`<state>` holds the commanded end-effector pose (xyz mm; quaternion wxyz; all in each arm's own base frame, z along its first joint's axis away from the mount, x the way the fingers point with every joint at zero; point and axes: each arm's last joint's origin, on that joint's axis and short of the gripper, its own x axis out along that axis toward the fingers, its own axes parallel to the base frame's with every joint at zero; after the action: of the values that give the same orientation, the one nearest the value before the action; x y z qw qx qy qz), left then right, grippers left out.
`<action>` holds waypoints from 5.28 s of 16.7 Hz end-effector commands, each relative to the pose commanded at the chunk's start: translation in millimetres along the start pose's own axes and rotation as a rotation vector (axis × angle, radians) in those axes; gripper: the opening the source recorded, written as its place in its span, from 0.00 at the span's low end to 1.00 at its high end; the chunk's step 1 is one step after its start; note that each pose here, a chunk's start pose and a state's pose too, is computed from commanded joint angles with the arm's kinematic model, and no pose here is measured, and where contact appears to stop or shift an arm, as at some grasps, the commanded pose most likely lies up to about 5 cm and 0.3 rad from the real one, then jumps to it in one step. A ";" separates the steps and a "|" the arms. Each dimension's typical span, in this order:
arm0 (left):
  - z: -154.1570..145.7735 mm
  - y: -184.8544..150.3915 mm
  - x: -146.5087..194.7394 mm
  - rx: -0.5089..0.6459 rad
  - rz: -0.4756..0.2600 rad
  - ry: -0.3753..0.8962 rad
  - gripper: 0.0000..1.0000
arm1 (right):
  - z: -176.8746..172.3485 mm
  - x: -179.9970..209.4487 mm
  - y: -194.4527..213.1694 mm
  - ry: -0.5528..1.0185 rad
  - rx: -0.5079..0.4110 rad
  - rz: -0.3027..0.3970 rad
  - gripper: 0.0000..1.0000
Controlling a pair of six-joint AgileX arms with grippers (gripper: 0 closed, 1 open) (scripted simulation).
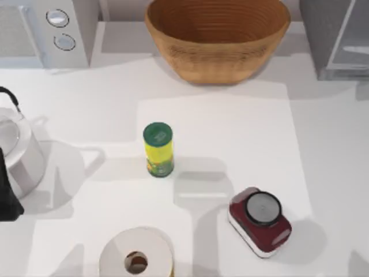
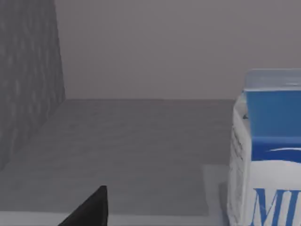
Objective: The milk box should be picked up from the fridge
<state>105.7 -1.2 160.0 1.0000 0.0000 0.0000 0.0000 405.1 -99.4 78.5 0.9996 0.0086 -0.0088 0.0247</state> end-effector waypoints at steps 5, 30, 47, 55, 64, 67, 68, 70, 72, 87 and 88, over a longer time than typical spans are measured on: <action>0.0 0.0 0.0 0.000 0.000 0.000 1.00 | -7.0 10.1 -17.0 0.018 -0.029 -0.051 1.00; 0.0 0.0 0.0 0.000 0.000 0.000 1.00 | -8.1 70.0 -20.1 0.018 -0.029 -0.051 0.47; 0.0 0.0 0.0 0.000 0.000 0.000 1.00 | -1.6 70.4 -19.1 0.017 -0.028 -0.050 0.00; 0.0 0.0 0.0 0.000 0.000 0.000 1.00 | 40.6 70.9 -18.4 0.018 -0.027 -0.050 0.00; 0.0 0.0 0.0 0.000 0.000 0.000 1.00 | 51.5 46.9 -22.8 -0.014 -0.035 -0.060 0.00; 0.0 0.0 0.0 0.000 0.000 0.000 1.00 | 37.2 16.4 -14.4 0.040 -0.019 -0.041 0.00; 0.0 0.0 0.0 0.000 0.000 0.000 1.00 | 32.2 4.4 -11.8 0.059 -0.013 -0.038 0.00; 0.0 0.0 0.0 0.000 0.000 0.000 1.00 | 34.0 -14.8 -9.3 0.053 -0.014 -0.039 0.00; 0.0 0.0 0.0 0.000 0.000 0.000 1.00 | 40.7 -26.3 -11.0 0.026 -0.023 -0.044 0.00; 0.0 0.0 0.0 0.000 0.000 0.000 1.00 | 136.2 -72.9 49.5 -0.043 0.011 0.042 0.00; 0.0 0.0 0.0 0.000 0.000 0.000 1.00 | 152.3 -87.3 61.0 -0.064 0.006 0.063 0.00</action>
<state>105.7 -1.2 160.0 1.0000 0.0000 0.0000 0.0000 312.3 -45.4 230.2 0.9975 0.0123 -0.0409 0.0558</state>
